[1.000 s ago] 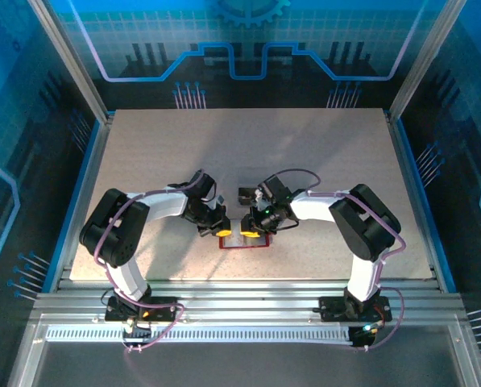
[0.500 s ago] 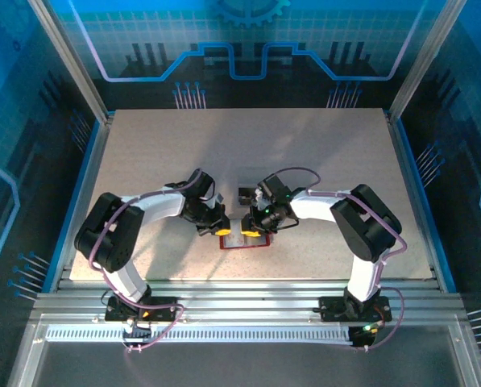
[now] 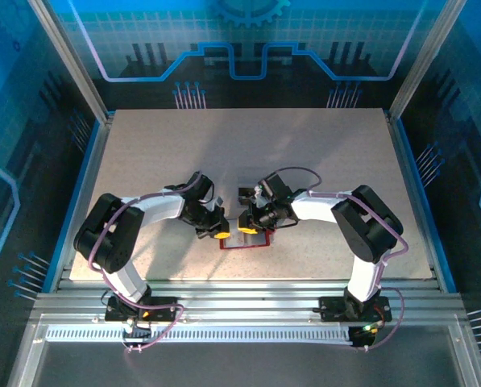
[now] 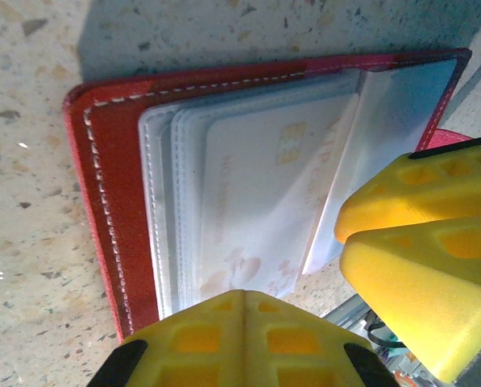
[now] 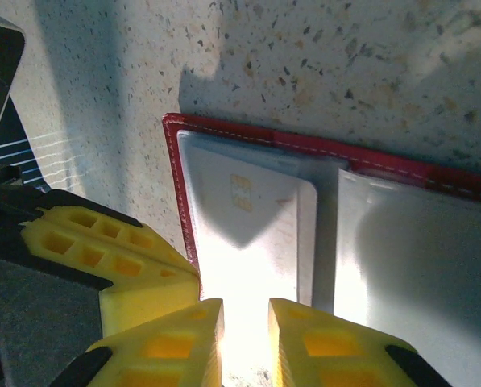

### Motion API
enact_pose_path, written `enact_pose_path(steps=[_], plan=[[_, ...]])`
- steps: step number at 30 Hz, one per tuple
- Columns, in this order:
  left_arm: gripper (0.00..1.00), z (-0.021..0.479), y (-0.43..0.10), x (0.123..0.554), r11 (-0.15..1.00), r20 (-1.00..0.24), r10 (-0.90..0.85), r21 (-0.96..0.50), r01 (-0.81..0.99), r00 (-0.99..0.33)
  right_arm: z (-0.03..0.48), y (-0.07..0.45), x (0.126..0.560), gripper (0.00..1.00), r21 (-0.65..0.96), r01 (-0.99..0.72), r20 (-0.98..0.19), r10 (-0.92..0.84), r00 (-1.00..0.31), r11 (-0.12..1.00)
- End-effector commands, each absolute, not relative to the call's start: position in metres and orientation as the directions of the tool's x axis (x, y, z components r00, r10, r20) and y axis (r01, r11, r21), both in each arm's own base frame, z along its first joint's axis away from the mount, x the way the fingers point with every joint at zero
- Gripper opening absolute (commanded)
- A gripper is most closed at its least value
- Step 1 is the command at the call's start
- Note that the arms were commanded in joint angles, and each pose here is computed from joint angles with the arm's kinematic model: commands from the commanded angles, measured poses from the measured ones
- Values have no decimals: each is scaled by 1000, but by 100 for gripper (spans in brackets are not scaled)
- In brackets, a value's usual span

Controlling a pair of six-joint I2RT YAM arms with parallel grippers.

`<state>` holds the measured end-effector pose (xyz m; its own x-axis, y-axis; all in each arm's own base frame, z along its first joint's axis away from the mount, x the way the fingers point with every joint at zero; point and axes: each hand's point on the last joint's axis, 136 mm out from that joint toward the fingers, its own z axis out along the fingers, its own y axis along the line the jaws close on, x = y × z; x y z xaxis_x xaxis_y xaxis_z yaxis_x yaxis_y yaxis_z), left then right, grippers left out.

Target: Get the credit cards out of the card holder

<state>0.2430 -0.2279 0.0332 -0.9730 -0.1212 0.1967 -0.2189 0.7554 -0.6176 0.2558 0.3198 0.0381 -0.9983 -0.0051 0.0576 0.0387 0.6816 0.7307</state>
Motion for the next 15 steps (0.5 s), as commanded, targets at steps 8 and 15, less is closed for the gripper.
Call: enact_pose_path(steps=[8,15], plan=[[0,14,-221,228,796,246,-98,-562,-224,-964,27,317,254,22,720,61,86,-2,-996,692],[0,11,-219,226,803,254,-99,-550,-228,-962,20,314,252,22,697,59,96,-12,-995,715]])
